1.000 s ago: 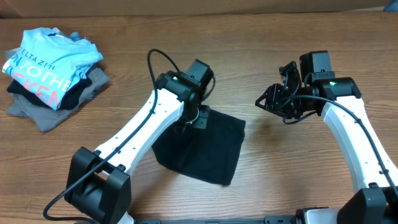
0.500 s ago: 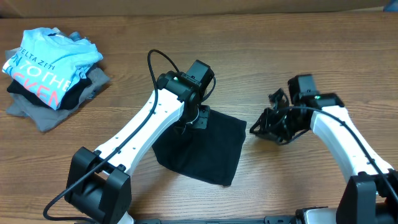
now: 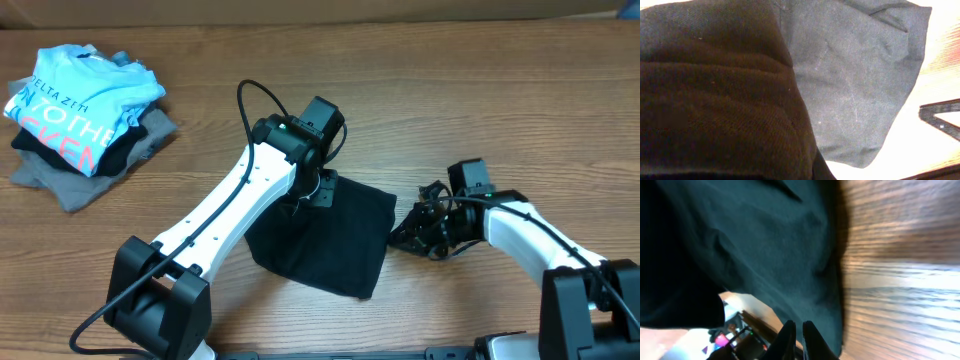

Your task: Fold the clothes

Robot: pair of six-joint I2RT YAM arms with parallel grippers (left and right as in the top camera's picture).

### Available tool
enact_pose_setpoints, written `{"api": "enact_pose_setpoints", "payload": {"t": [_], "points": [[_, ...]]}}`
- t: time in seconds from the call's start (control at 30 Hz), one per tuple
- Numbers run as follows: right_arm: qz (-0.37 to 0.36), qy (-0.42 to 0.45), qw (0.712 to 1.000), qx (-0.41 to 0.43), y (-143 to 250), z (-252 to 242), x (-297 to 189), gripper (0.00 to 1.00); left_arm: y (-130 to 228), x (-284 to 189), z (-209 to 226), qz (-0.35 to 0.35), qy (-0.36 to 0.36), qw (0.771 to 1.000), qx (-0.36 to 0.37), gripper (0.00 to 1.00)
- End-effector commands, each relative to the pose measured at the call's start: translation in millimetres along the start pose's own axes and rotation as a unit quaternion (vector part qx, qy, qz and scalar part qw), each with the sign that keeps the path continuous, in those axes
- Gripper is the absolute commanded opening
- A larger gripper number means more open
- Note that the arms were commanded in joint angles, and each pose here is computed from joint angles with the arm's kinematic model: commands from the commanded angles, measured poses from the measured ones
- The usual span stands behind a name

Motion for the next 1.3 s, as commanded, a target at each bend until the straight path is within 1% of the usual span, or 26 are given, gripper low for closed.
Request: {"api": "enact_pose_setpoints", "payload": {"t": [0.0,0.1,0.27,0.3,0.37,0.53,0.6,0.73,0.8,0.83,0.93,0.97,1.07,1.17,1.27], "points": [[0.019,-0.016,0.999,0.048,5,1,7,0.09,-1,-8,-1,-0.011,0.003,1.0,-0.007,0.04],[0.014,-0.01,0.997,0.073,6,0,16,0.1,-1,-9,-2,-0.009,0.006,1.0,-0.007,0.04],[0.006,0.03,0.99,0.139,6,-17,29,0.1,0,-13,-5,-0.004,0.017,1.0,-0.006,0.04],[0.01,0.036,0.988,0.151,6,-21,32,0.13,0,-16,-7,-0.005,0.023,1.0,-0.002,0.04],[0.017,0.046,0.984,0.174,4,-26,37,0.15,-1,-21,-9,-0.006,0.03,1.0,0.001,0.04],[0.045,0.045,0.98,0.191,0,-32,48,0.13,-3,-33,-18,-0.013,0.036,0.999,0.015,0.04],[0.048,0.043,0.979,0.192,-1,-33,49,0.12,-3,-35,-26,-0.014,0.047,0.999,0.024,0.04],[0.048,0.043,0.98,0.191,-1,-33,49,0.12,2,-33,-42,-0.01,0.053,0.998,0.043,0.05],[0.048,0.042,0.98,0.191,-1,-32,49,0.12,3,-32,-49,-0.011,0.055,0.997,0.051,0.09],[0.049,0.042,0.98,0.19,-1,-32,49,0.12,3,-32,-52,-0.012,0.053,0.997,0.056,0.13],[0.052,0.04,0.98,0.189,0,-32,49,0.12,5,-31,-56,-0.013,0.036,0.997,0.06,0.29],[0.052,0.039,0.98,0.189,0,-32,49,0.12,6,-31,-57,-0.013,0.035,0.997,0.06,0.31],[0.052,0.039,0.98,0.188,0,-32,49,0.12,7,-30,-59,-0.011,0.035,0.997,0.061,0.37],[0.052,0.039,0.98,0.187,0,-32,49,0.12,7,-30,-59,-0.012,0.037,0.997,0.06,0.38],[0.053,0.039,0.98,0.187,0,-32,49,0.12,8,-30,-55,-0.009,0.025,0.998,0.057,0.42]]}}
Point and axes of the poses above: each gripper's point midway between its finger pads, its own x axis out along the fingers, its own z axis along the line the jaws close on, y = z × x, the point moved 8 cm from there along -x, back along the fingers, and after that the axes turned 14 degrees about x, right-handed, at the moved point
